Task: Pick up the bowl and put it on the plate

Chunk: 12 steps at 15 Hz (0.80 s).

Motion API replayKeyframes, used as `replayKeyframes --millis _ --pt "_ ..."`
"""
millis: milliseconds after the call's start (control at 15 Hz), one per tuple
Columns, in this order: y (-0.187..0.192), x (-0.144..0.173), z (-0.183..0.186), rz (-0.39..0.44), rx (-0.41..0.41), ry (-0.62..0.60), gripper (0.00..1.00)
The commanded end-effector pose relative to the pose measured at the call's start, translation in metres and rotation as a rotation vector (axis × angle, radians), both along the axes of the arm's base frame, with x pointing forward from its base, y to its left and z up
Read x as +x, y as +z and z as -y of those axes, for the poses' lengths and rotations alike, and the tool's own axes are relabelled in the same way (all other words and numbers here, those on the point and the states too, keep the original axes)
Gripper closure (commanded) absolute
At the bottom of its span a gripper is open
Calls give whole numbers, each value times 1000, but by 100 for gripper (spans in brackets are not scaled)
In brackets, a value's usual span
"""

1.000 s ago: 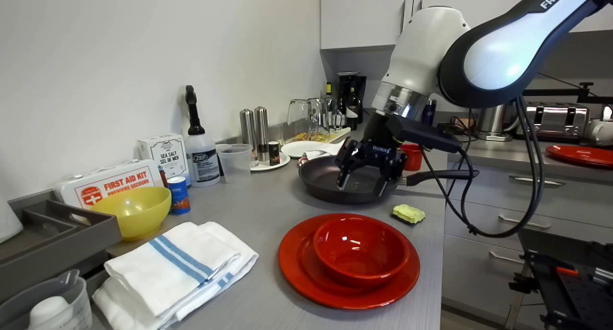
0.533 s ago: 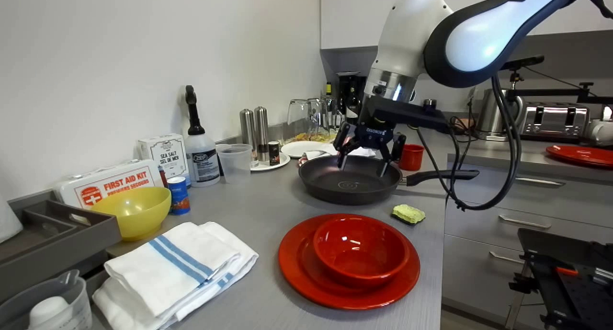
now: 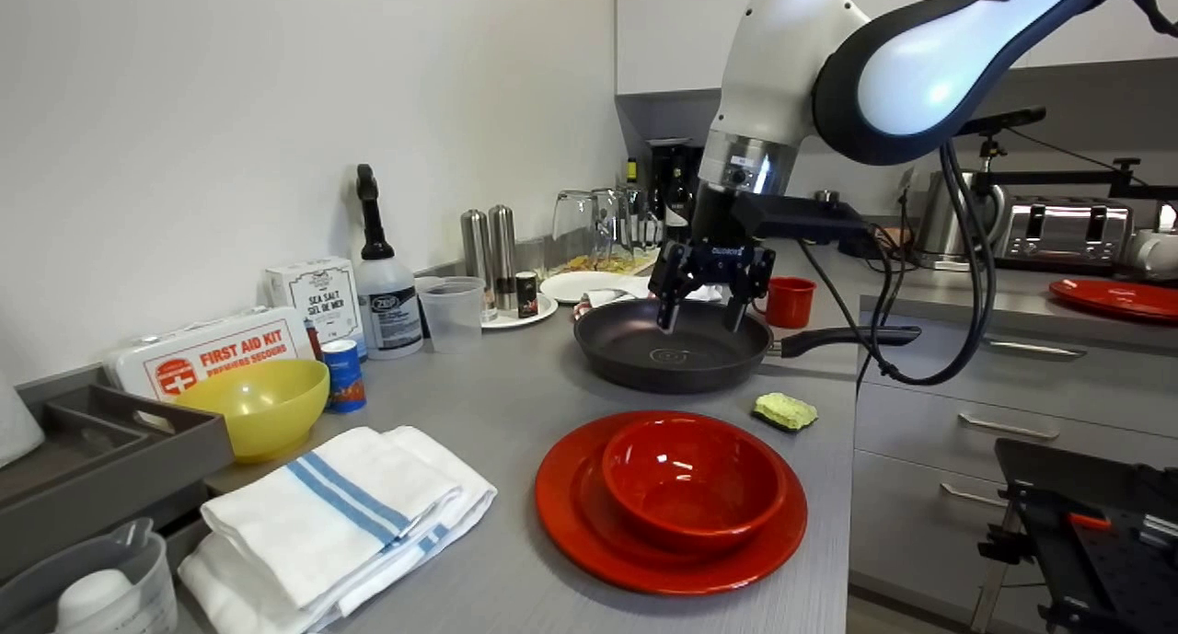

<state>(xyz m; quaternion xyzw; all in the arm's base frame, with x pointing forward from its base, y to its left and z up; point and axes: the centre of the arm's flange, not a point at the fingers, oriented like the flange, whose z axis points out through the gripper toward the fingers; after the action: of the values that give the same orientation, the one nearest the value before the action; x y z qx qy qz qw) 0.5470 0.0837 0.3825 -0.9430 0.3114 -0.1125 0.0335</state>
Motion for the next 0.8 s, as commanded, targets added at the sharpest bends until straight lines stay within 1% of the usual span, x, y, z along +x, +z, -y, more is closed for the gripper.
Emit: replayKeyframes --millis 0,267,333,400,467,733 --pt "10 -1 3 -12 -80 148 0" --pt "19 -3 4 5 -158 251 0" --pt "22 -5 4 0 -170 266 0" --pt "25 -6 5 -26 -179 268 0" --pt "11 -3 3 -4 -142 236 0" --pt "17 -6 4 -18 -156 247 0"
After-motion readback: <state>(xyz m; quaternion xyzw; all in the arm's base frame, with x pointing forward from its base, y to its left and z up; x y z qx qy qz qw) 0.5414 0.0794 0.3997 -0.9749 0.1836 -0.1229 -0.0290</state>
